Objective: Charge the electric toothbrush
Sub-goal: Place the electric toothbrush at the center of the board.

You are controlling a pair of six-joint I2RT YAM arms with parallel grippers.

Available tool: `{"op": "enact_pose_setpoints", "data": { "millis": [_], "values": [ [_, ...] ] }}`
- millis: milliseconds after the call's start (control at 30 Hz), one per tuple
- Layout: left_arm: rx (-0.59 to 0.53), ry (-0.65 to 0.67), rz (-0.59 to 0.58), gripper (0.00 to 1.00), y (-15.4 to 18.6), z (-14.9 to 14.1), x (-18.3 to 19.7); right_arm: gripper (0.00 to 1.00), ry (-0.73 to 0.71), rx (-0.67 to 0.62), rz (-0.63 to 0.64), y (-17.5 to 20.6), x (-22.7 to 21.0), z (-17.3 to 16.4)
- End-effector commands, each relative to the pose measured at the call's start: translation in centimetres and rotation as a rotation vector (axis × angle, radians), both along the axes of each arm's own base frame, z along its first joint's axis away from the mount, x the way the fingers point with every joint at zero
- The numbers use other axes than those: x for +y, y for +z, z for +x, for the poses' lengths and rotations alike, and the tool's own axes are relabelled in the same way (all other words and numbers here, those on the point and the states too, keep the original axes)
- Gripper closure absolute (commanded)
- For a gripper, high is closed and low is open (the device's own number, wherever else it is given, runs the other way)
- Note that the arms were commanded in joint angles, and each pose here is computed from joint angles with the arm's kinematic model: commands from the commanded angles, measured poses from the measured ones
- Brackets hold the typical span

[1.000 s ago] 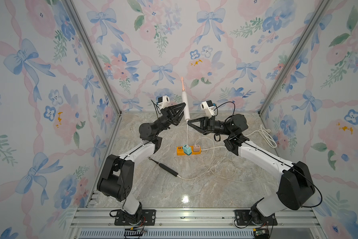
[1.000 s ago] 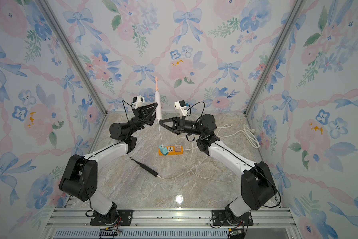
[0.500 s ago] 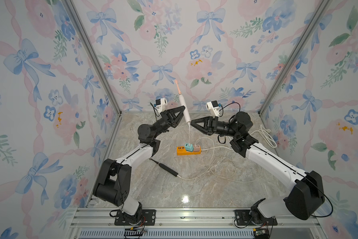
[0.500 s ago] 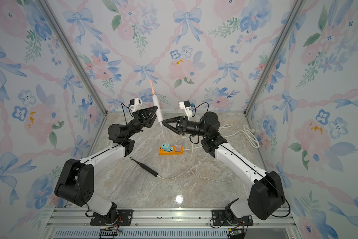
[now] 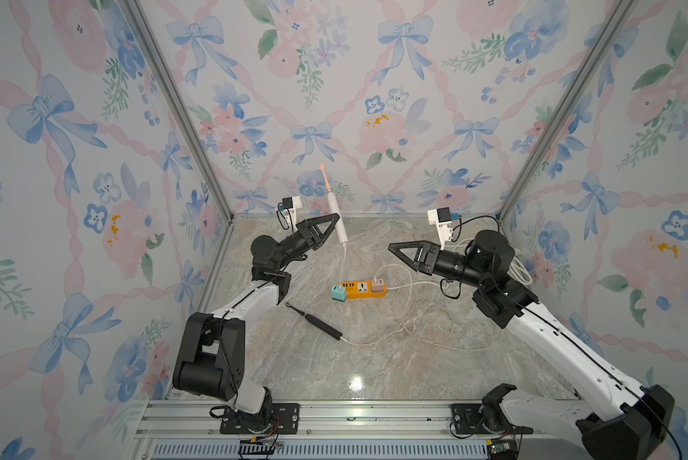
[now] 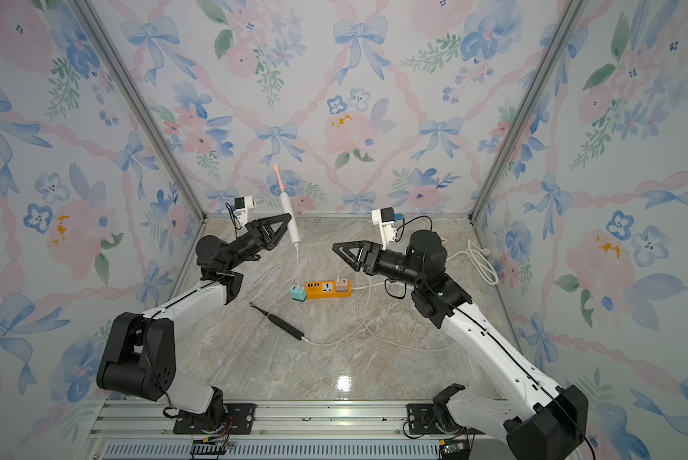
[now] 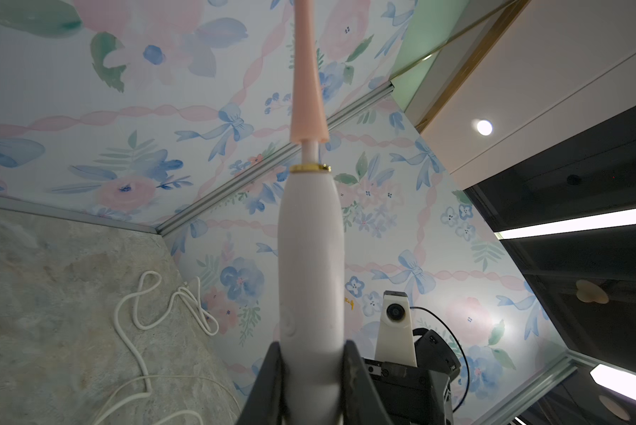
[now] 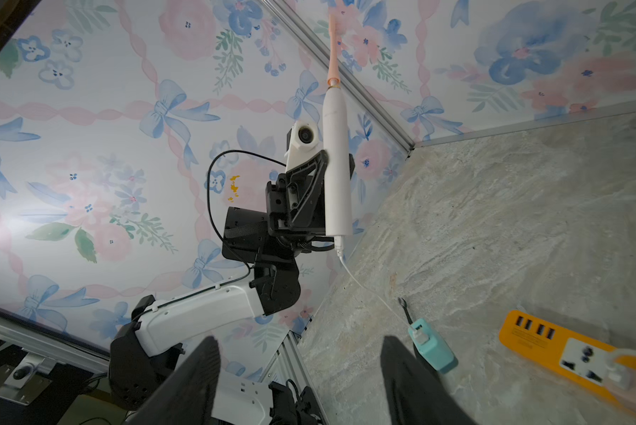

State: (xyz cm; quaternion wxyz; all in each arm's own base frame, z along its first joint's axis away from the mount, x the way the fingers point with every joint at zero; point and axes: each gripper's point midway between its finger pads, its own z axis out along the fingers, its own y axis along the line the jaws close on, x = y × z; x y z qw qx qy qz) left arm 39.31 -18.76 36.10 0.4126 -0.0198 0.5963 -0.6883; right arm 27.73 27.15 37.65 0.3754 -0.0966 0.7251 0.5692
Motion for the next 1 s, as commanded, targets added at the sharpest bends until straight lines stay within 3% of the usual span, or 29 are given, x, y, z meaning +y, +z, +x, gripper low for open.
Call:
{"op": "enact_pose_setpoints", "data": {
  "millis": [0, 167, 467, 567, 733, 867, 967],
  "values": [
    [0.028, 0.134, 0.076, 1.00, -2.6, 2.1, 2.7, 0.30, -0.061, 0.020, -0.144, -2.6, -0.9, 0.7],
    [0.279, 0.307, 0.177, 1.00, -10.1, 5.5, 6.4, 0.29, -0.080, 0.040, -0.153, -3.3, -0.9, 1.1],
    [0.456, 0.669, 0.528, 1.00, -19.3, 6.7, 13.4, 0.30, -0.093, 0.096, -0.271, -5.3, -0.6, 1.5],
    [0.533, 0.707, 0.606, 1.00, -22.0, 6.1, 14.6, 0.30, -0.071, 0.079, -0.362, -6.3, 0.4, 1.4],
    [0.679, 0.808, 0.625, 1.00, -26.2, 3.4, 17.2, 0.31, -0.071, 0.099, -0.472, -7.7, 2.1, 1.7],
    [0.767, 0.912, 0.654, 1.00, -28.4, 1.2, 19.9, 0.32, -0.111, 0.120, -0.494, -8.2, 2.1, 2.3],
    [0.822, 0.952, 0.658, 0.92, -29.8, -0.1, 21.1, 0.32, -0.138, 0.129, -0.496, -8.3, 2.2, 2.8]
  ]
}}
